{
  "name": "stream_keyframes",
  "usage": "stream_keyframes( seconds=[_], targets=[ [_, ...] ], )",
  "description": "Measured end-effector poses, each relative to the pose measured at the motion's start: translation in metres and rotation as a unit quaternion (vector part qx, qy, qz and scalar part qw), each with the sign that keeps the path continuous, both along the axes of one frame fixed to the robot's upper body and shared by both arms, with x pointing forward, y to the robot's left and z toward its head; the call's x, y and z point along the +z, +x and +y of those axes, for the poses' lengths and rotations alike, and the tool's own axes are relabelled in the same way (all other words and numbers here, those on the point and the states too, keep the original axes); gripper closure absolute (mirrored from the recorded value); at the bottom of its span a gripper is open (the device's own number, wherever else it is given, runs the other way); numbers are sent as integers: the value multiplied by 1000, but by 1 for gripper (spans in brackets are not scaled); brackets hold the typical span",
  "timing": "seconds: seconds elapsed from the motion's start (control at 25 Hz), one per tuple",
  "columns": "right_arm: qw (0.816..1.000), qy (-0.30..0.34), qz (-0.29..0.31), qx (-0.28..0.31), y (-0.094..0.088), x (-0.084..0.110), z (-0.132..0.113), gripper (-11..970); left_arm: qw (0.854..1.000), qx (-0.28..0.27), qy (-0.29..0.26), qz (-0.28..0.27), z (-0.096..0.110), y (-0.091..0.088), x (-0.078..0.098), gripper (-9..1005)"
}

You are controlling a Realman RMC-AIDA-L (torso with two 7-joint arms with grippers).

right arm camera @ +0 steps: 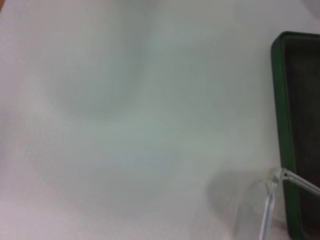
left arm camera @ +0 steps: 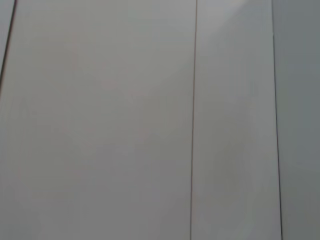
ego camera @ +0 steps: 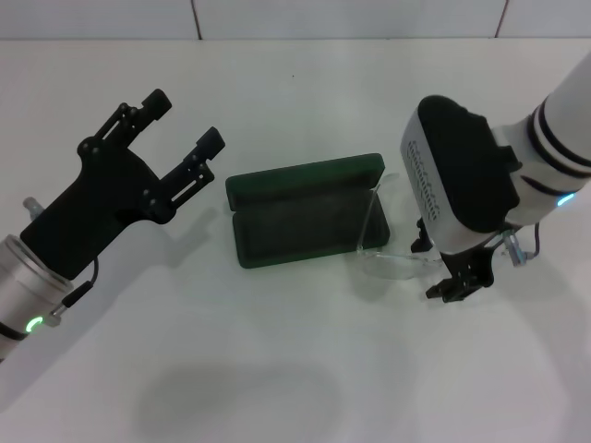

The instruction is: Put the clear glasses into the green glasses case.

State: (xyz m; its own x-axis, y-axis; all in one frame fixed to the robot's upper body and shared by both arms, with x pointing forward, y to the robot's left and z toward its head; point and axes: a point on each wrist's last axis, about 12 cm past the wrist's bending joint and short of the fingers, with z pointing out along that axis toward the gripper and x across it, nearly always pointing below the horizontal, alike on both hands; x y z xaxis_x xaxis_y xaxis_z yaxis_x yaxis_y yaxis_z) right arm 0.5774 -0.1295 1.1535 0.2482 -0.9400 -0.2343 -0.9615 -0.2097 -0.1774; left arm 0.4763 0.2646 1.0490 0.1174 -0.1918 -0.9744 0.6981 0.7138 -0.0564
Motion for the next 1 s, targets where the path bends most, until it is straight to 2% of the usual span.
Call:
stream_keyframes(
  seconds=[0.24, 0.48, 0.56, 0.68, 0.8, 0.88, 1.0],
  targets=[
    [1000, -8, 14, 2, -2, -7, 2, 399, 1000, -2, -1, -1, -1, 0, 0, 209],
    [1000, -8, 12, -1, -1, -6, 1, 508, 1000, 0, -3, 1, -1, 0, -1, 210],
    [1000, -11, 16, -3, 0, -4, -2, 735, 1000, -1, -4, 3, -1, -1, -1, 210],
    [1000, 2, 19, -11, 1, 7, -11, 797, 1000, 5, -12, 5, 1, -1, -1, 210],
    [999, 46, 10, -21, -1, 22, -29, 858, 1000, 10, -24, 11, 3, -3, -1, 211],
    [996, 91, 6, -18, -4, 33, -43, 857, 999, 7, -38, 20, 4, -3, 0, 211],
    [982, 187, 1, 16, -12, 42, -60, 856, 998, -19, -47, 25, 2, -4, 2, 211]
  ],
)
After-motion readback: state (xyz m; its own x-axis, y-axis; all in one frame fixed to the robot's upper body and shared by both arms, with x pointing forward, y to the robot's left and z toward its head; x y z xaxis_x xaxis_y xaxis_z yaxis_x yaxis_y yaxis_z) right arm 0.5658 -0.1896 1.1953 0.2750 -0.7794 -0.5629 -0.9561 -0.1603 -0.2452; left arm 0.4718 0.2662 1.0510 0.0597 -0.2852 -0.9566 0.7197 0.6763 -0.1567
